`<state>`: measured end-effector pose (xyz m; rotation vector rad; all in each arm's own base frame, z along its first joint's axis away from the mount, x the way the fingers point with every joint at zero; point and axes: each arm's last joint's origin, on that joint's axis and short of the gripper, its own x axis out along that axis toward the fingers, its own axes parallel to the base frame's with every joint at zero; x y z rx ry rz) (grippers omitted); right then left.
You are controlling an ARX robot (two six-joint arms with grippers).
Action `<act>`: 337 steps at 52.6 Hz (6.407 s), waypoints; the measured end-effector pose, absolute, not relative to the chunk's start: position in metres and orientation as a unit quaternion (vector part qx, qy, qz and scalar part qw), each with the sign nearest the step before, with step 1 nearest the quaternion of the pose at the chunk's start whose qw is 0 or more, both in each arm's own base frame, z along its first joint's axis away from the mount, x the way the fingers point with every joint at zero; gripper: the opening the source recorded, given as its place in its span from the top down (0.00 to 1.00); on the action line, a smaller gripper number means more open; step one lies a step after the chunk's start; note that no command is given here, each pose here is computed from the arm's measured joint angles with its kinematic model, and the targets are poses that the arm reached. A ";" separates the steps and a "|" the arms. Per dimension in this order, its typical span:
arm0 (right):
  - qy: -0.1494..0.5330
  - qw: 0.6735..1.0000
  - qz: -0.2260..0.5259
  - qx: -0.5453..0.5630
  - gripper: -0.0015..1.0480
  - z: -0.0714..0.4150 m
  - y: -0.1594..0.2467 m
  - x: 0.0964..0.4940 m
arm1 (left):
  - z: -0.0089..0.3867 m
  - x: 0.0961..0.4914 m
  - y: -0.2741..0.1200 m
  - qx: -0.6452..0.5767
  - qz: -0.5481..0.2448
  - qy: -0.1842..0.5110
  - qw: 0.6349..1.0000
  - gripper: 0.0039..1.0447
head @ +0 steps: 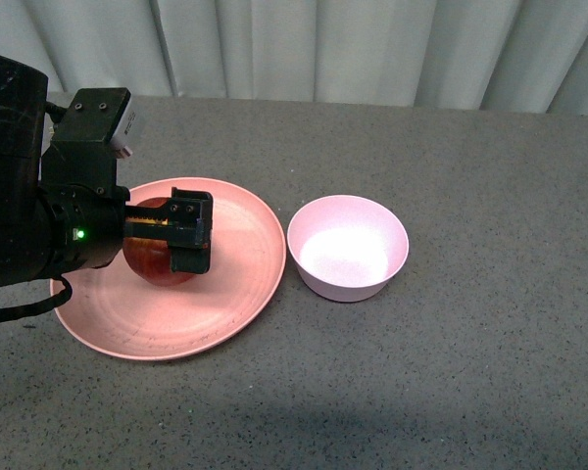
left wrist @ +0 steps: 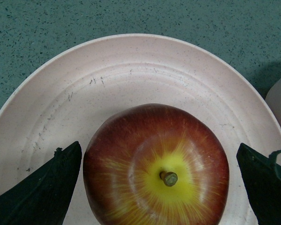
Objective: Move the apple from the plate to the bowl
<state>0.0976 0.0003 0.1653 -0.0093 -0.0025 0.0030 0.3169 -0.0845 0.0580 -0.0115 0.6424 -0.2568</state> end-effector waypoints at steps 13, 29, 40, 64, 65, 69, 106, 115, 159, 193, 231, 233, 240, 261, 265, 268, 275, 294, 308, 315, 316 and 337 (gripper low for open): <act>-0.001 1.000 0.002 -0.005 0.09 0.165 0.000 0.098 | 0.051 0.314 -0.084 0.008 -0.125 0.324 0.938 0.06; -0.001 1.000 0.002 -0.005 0.09 0.165 0.000 0.098 | 0.051 0.314 -0.084 0.012 -0.127 0.323 0.938 0.23; -0.001 1.000 0.002 -0.005 0.09 0.165 0.000 0.098 | 0.059 0.310 -0.090 0.015 -0.143 0.309 0.940 0.24; -0.001 1.000 0.002 -0.005 0.09 0.165 0.000 0.098 | 0.104 0.307 -0.160 0.001 -0.224 0.254 0.941 0.25; -0.001 1.000 0.002 -0.005 0.09 0.165 0.000 0.098 | 0.104 0.306 -0.162 0.001 -0.226 0.254 0.940 0.25; -0.001 1.000 0.002 -0.005 0.09 0.165 0.000 0.098 | 0.106 0.308 -0.174 0.000 -0.231 0.251 0.940 0.25; -0.001 1.000 0.002 -0.005 0.09 0.165 0.000 0.098 | 0.077 0.325 -0.226 -0.007 -0.238 0.283 0.929 0.25; -0.001 1.000 0.002 -0.005 0.09 0.165 0.000 0.098 | 0.065 0.329 -0.231 -0.003 -0.234 0.292 0.927 0.25; -0.001 1.000 0.002 -0.005 0.09 0.165 0.000 0.098 | 0.069 0.331 -0.230 -0.011 -0.235 0.282 0.930 0.06; -0.001 1.000 0.002 -0.005 0.09 0.165 0.000 0.098 | 0.130 0.283 -0.098 -0.075 -0.106 0.218 0.967 0.06; -0.001 1.000 0.002 -0.005 0.09 0.165 0.000 0.098 | 0.161 0.187 -0.021 -0.007 0.000 0.009 1.000 0.93; -0.001 1.000 0.002 -0.005 0.09 0.165 0.000 0.098 | 0.161 0.183 -0.019 -0.005 -0.001 0.010 1.000 0.96; -0.001 1.000 0.002 -0.005 0.09 0.165 0.000 0.098 | 0.162 0.173 -0.015 -0.004 -0.003 0.007 1.000 0.97; -0.001 1.000 0.002 -0.005 0.09 0.165 0.000 0.098 | 0.165 0.145 0.000 -0.004 -0.002 0.004 1.000 0.97; -0.001 1.000 0.002 -0.005 0.09 0.165 0.000 0.098 | 0.167 0.141 0.000 -0.004 -0.001 -0.002 1.000 0.97; -0.001 1.000 0.002 -0.005 0.09 0.165 0.000 0.098 | 0.169 0.138 0.000 -0.004 -0.001 -0.003 1.000 0.97; -0.001 1.000 0.002 -0.005 0.09 0.165 0.000 0.098 | 0.171 0.134 0.000 -0.004 -0.001 -0.006 1.000 0.97; -0.001 1.000 0.002 -0.005 0.09 0.165 0.000 0.098 | 0.174 0.119 0.000 -0.004 -0.001 -0.012 1.000 0.97; -0.001 1.000 0.002 -0.005 0.09 0.165 0.000 0.098 | 0.174 0.112 0.000 -0.004 -0.001 -0.012 1.000 0.97; -0.001 1.000 0.002 -0.005 0.09 0.165 0.000 0.098 | 0.173 0.109 0.000 -0.004 -0.001 -0.012 1.000 0.97; -0.001 1.000 0.002 -0.005 0.09 0.165 0.000 0.098 | 0.173 0.109 0.000 -0.004 -0.001 -0.012 1.000 0.97; -0.001 1.000 0.002 -0.005 0.09 0.165 0.000 0.098 | 0.170 0.097 0.000 -0.004 -0.001 -0.008 1.000 0.77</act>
